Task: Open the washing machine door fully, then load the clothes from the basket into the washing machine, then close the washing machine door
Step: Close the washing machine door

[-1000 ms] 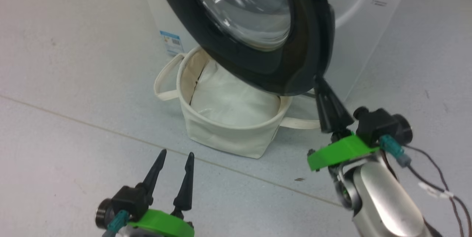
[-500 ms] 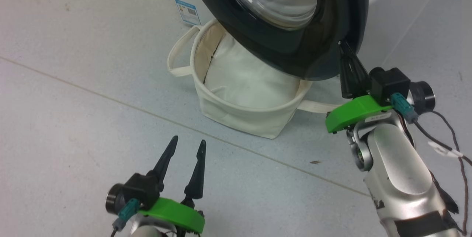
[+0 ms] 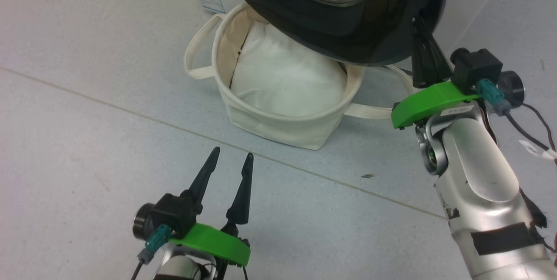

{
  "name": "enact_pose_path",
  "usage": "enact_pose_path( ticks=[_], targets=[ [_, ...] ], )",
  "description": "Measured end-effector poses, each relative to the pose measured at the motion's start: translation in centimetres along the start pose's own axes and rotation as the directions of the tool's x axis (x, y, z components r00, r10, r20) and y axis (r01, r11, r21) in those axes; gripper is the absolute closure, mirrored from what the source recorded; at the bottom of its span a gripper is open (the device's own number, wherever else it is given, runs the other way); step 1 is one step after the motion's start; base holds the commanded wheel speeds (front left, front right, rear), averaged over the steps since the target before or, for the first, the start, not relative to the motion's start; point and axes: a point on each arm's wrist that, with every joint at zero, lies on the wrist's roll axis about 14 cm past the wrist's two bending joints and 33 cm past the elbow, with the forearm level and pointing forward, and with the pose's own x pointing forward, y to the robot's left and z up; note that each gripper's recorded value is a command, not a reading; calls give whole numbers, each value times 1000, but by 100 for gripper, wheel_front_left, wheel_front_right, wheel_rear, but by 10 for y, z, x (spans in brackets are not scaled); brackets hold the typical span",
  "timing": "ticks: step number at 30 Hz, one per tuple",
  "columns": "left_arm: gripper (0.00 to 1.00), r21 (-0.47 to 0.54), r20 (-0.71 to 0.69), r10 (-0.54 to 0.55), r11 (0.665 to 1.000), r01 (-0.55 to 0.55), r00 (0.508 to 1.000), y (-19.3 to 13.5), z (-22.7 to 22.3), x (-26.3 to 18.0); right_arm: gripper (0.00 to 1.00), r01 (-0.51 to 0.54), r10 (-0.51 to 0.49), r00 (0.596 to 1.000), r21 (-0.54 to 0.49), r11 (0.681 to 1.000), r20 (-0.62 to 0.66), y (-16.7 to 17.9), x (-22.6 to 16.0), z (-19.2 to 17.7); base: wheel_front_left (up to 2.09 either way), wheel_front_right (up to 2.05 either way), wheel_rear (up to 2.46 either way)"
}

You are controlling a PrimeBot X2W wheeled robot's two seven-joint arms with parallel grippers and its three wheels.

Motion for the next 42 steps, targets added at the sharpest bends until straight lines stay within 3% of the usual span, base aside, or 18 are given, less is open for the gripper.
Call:
enact_pose_path(
  ticks=[6, 19, 31, 42],
  targets=[
    [0, 2, -7, -43, 999, 43, 999, -15, -3, 4, 100, 35, -36, 999, 15, 999, 11, -15, 1, 9, 0, 0, 0],
    [0, -8, -25, -106, 994, 106, 994, -36, -13, 32, 100, 121, -121, 993, 33, 992, 0, -57, 26, -8, 0, 0, 0],
    [0, -27, -75, -26, 999, 24, 997, -15, -29, 36, 100, 137, -137, 990, 41, 990, 18, -65, 70, -31, 0, 0, 0],
    [0, -12, -114, 20, 1000, -22, 993, -3, -42, 38, 100, 208, -213, 974, 70, 976, 74, -92, 94, -26, 0, 0, 0]
  ],
)
